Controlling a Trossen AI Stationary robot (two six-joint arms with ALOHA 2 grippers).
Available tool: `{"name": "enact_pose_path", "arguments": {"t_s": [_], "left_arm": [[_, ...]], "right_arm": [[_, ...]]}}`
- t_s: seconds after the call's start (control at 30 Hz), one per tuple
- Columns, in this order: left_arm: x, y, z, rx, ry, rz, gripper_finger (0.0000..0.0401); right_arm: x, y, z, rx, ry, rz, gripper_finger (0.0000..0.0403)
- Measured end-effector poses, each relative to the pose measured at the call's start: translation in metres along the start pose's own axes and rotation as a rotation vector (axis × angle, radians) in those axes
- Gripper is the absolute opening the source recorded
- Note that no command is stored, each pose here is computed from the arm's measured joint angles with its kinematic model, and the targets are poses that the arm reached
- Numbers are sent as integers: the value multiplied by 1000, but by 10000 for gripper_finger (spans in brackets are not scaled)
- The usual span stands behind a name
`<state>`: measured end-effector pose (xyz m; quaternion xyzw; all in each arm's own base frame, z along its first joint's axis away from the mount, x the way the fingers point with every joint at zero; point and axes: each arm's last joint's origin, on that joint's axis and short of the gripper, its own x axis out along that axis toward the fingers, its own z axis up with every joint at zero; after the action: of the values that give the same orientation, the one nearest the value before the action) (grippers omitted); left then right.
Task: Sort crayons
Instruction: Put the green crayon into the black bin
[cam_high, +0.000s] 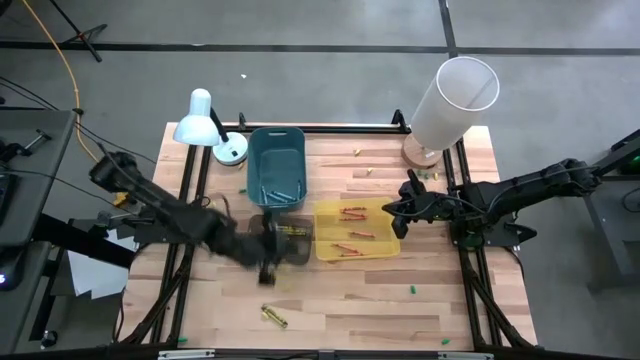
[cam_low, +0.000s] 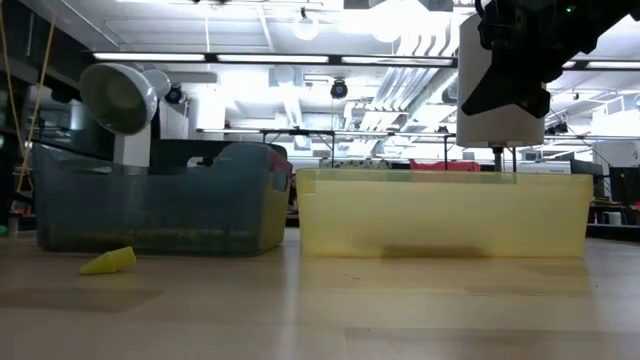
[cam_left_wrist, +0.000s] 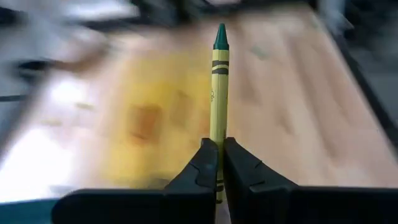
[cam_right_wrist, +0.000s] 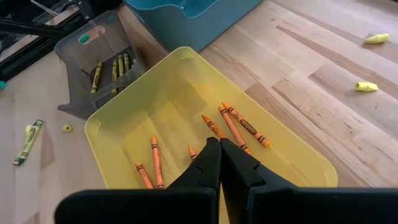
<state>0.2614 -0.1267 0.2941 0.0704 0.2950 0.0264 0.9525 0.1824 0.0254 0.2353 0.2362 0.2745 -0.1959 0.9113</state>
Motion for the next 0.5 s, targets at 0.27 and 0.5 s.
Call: {"name": "enact_pose_path", "arguments": {"t_s": [0.27, 0.5], "left_arm": [[-24, 56, 14, -92, -80, 151, 0], [-2, 48, -16, -7, 257, 18, 0]], "right_arm": [[0, 0, 0, 3, -7, -7, 0], [0, 0, 0, 3, -7, -8, 0]]}}
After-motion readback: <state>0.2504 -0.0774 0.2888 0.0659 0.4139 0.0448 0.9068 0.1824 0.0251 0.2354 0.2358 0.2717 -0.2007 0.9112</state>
